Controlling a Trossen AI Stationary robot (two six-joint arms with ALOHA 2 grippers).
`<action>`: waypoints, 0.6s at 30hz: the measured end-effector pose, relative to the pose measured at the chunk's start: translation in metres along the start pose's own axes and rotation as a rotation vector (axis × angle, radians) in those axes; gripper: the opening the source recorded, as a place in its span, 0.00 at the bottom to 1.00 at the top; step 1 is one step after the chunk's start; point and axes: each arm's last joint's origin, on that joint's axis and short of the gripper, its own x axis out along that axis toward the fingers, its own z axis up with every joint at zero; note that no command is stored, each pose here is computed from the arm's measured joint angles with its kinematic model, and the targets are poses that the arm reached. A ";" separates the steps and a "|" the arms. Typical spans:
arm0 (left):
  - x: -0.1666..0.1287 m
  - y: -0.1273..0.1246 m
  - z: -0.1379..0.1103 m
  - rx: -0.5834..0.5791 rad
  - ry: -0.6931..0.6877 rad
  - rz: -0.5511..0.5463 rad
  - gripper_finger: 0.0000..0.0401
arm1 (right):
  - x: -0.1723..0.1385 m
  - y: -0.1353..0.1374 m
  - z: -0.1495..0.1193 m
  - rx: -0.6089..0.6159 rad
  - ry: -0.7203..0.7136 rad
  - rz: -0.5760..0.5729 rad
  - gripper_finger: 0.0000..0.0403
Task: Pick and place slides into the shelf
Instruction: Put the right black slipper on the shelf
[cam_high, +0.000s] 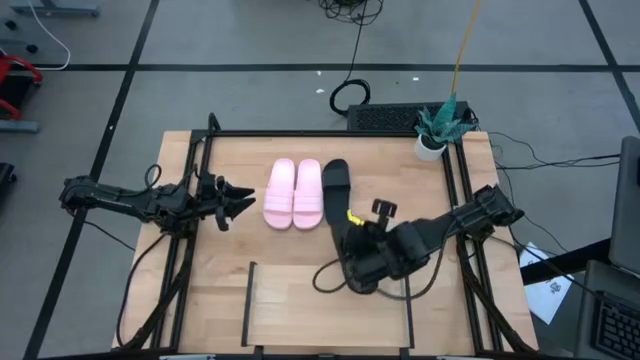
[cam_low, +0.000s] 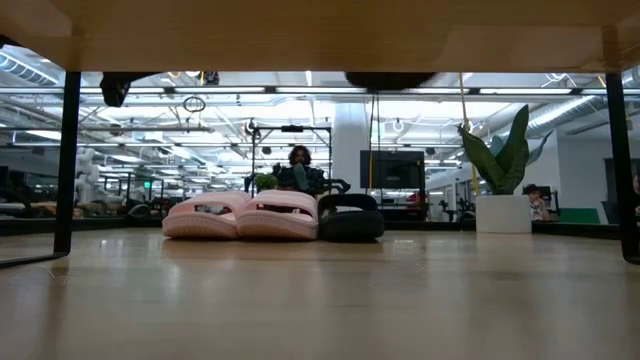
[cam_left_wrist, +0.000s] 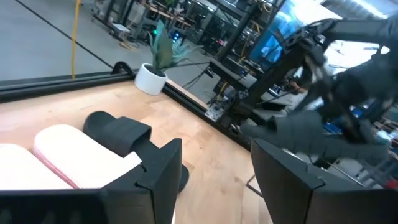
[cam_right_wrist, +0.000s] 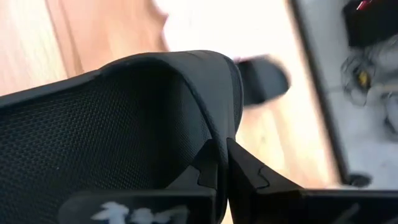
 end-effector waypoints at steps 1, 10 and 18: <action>0.000 0.000 0.000 0.000 0.004 -0.007 0.49 | -0.006 -0.005 0.004 0.003 -0.037 -0.008 0.00; 0.000 0.000 0.000 -0.005 0.011 -0.016 0.49 | -0.052 -0.040 0.011 0.054 -0.191 0.047 0.00; 0.000 0.000 0.000 -0.005 0.011 -0.016 0.49 | -0.080 -0.045 -0.003 0.059 -0.235 0.152 0.00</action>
